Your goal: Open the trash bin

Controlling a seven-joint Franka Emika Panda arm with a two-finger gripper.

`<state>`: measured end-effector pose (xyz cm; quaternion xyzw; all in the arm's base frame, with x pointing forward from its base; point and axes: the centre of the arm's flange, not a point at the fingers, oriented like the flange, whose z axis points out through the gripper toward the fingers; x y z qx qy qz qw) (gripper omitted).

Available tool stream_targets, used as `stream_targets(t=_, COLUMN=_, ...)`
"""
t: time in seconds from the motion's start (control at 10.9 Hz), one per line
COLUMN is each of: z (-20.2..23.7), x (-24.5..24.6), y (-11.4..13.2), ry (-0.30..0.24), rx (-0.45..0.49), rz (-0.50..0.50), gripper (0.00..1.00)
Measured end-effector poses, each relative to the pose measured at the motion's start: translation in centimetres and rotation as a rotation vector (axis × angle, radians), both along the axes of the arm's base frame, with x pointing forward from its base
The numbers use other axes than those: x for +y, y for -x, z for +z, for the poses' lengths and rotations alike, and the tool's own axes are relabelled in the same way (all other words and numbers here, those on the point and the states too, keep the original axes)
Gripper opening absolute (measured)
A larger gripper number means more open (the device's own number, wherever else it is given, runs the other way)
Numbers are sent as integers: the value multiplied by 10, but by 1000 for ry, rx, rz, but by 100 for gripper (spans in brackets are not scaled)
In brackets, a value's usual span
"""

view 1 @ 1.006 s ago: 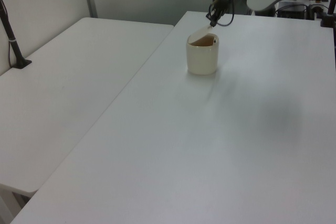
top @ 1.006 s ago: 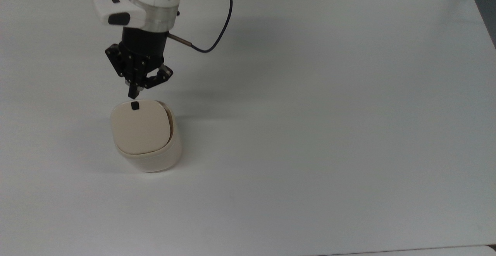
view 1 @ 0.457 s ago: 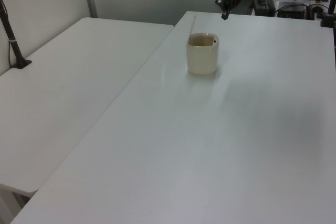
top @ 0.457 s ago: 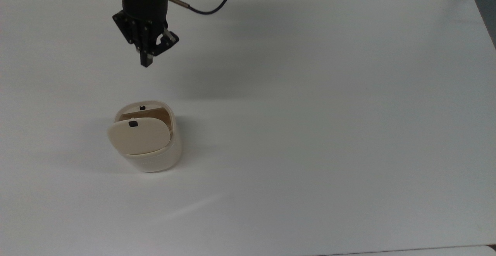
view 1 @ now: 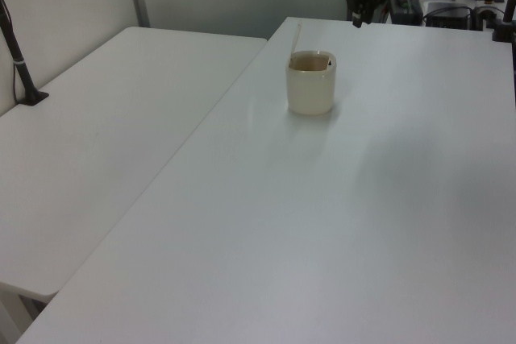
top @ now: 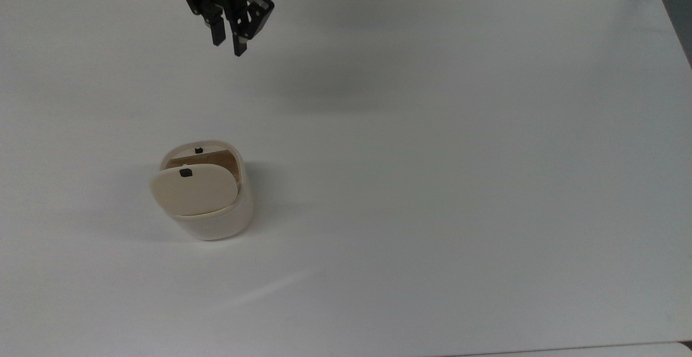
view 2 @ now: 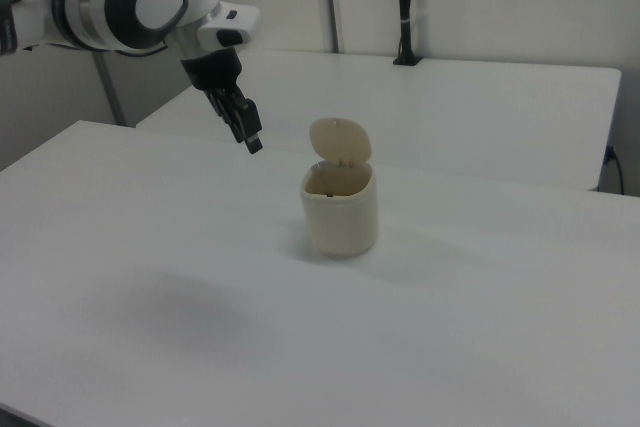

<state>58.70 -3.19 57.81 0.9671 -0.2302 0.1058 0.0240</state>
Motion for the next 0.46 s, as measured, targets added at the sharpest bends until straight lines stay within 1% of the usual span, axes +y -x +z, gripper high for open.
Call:
stream_targets(t=0.09, z=3, x=0, y=3, ry=10, rx=5, rz=63, gripper=56)
stream_targets(t=0.18, z=3, x=0, y=4, ry=24, rx=12, rz=141, gripper=69)
stream_targets(t=0.37, z=1, x=-2, y=5, ry=46, rx=27, rz=251, gripper=99)
stream_targets(t=0.46, z=1, x=-4, y=5, ry=57, rx=33, rz=304, gripper=100)
